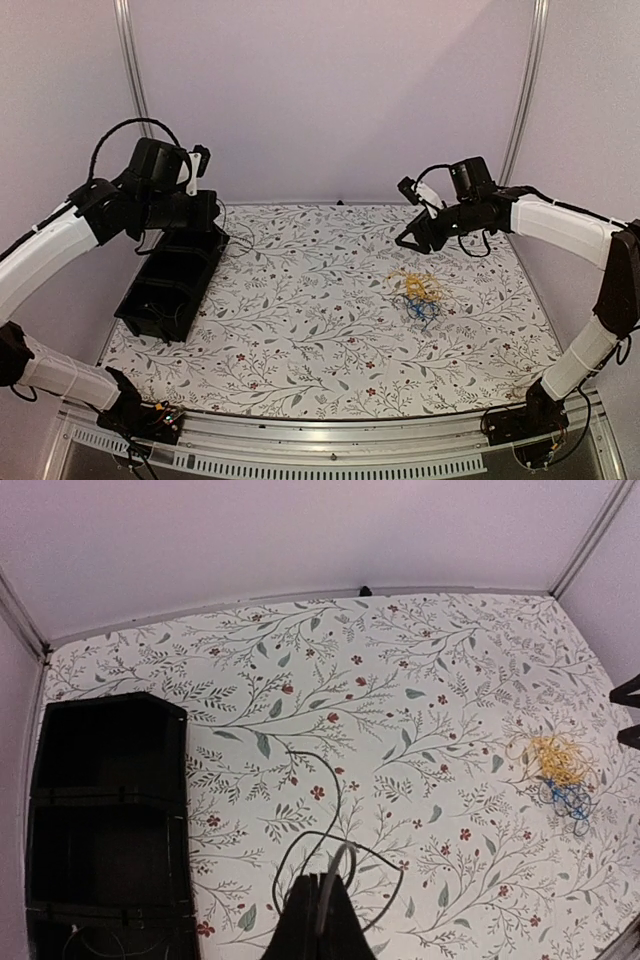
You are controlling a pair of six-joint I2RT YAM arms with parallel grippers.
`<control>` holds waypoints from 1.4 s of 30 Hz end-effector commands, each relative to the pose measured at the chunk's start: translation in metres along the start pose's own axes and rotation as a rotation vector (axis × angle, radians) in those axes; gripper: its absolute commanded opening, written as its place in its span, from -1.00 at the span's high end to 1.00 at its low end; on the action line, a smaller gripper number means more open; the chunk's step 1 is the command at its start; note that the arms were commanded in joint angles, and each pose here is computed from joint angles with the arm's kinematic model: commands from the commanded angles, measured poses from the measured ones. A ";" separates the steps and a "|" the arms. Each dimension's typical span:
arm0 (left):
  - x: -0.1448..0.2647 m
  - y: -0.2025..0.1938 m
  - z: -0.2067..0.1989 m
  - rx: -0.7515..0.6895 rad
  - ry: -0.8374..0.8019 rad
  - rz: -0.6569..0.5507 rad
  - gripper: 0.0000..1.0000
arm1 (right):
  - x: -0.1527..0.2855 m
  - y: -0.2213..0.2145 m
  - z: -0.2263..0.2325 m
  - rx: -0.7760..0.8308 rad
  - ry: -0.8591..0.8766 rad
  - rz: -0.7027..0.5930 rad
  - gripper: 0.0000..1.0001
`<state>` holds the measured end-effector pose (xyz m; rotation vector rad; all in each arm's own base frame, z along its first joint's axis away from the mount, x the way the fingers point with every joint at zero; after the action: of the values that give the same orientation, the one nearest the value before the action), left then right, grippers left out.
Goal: Untangle the cables
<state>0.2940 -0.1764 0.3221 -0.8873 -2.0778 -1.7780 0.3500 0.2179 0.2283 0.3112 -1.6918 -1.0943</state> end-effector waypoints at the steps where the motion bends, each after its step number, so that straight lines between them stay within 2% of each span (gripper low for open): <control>1: 0.022 -0.032 0.041 0.145 0.154 0.088 1.00 | -0.003 0.010 -0.006 0.025 -0.006 -0.013 -0.20; 7: 0.034 -0.074 0.074 0.292 0.300 0.237 1.00 | -0.008 0.011 -0.003 -0.011 0.039 -0.019 -0.20; 11: 0.045 -0.090 0.093 0.360 0.406 0.297 1.00 | -0.012 0.010 -0.004 -0.020 0.043 -0.015 -0.20; 17: 0.063 -0.106 0.125 0.489 0.563 0.328 1.00 | -0.017 0.005 -0.004 -0.042 0.051 -0.005 -0.20; 25: 0.081 -0.112 0.164 0.545 0.748 0.328 1.00 | -0.018 -0.001 -0.001 -0.049 0.057 0.002 -0.20; 32: 0.058 -0.109 0.188 0.553 0.770 0.294 1.00 | -0.017 -0.002 -0.001 -0.049 0.053 0.002 -0.21; 42: 0.003 -0.109 0.212 0.512 0.737 0.290 1.00 | -0.017 -0.011 0.001 -0.042 0.040 0.019 -0.21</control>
<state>0.2408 0.0189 0.2004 -0.2840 -1.6233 -1.0460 0.3561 0.2252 0.2129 0.2920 -1.6213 -1.1055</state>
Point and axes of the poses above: each gripper's point midway between its finger pads, its own x axis back along the fingers, its own z axis along the line the jaws close on, y = z × x, the point moved 5 cm from there along x, back along the fingers, and after that the axes turned 7 degrees about x, right-handed, at the moved point
